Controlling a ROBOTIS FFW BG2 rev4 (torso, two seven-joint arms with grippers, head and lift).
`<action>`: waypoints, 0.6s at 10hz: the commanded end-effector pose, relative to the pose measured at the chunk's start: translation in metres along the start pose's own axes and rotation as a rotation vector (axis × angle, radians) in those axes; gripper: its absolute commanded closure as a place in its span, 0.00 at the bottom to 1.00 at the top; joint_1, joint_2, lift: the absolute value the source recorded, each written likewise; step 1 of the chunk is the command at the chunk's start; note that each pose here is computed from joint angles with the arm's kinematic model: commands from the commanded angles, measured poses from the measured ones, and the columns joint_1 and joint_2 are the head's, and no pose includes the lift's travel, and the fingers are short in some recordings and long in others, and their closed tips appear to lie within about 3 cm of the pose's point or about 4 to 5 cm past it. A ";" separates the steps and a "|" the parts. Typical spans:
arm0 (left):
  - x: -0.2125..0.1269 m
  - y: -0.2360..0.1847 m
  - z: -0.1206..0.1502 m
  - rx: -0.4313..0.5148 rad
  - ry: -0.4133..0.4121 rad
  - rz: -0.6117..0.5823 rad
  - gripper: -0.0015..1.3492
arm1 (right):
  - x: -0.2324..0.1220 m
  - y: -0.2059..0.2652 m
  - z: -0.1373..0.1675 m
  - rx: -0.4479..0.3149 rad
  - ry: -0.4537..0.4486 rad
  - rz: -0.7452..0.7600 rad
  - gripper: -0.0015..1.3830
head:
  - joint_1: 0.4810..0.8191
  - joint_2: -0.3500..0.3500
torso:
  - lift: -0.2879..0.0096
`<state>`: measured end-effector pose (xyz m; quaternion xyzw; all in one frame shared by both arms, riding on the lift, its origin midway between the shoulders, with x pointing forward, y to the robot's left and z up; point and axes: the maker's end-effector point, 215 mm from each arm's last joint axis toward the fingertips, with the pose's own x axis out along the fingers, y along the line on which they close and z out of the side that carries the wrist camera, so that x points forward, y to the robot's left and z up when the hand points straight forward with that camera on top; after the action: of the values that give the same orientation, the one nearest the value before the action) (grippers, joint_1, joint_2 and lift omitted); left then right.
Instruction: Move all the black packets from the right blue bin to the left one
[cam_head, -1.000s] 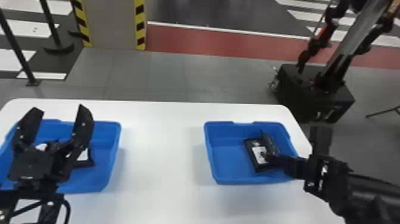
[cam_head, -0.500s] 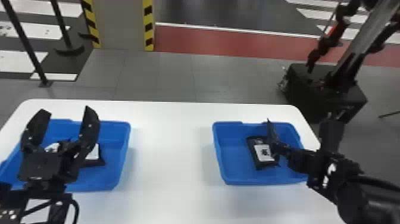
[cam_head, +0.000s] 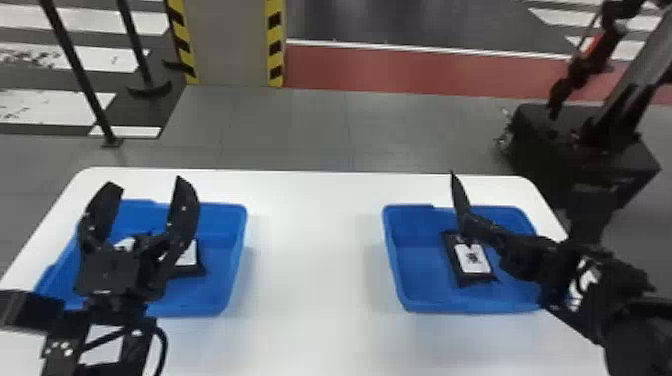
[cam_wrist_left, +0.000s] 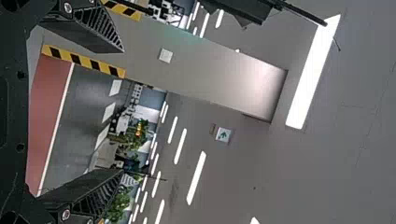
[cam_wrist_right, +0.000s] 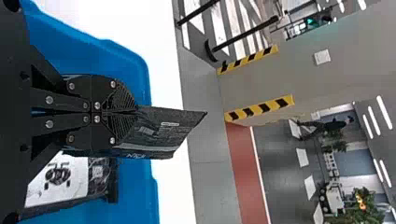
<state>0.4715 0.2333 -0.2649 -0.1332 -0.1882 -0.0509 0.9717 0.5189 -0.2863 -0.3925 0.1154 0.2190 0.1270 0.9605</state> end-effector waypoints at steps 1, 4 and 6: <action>0.000 0.000 -0.004 -0.027 0.009 0.007 0.08 | 0.000 0.026 0.016 -0.024 -0.026 0.071 0.88 | 0.63 0.41 | 0.60; 0.004 -0.019 -0.026 -0.231 0.086 -0.010 0.08 | -0.003 0.117 0.052 -0.140 -0.072 0.298 0.88 | 0.63 0.47 | 0.60; 0.013 -0.042 -0.041 -0.254 0.191 -0.091 0.07 | 0.016 0.197 0.045 -0.197 -0.023 0.487 0.88 | 0.63 0.55 | 0.60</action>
<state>0.4878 0.1884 -0.2843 -0.2405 -0.1078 -0.1189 0.9573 0.5155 -0.1278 -0.3053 0.0762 0.1580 0.3507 0.9199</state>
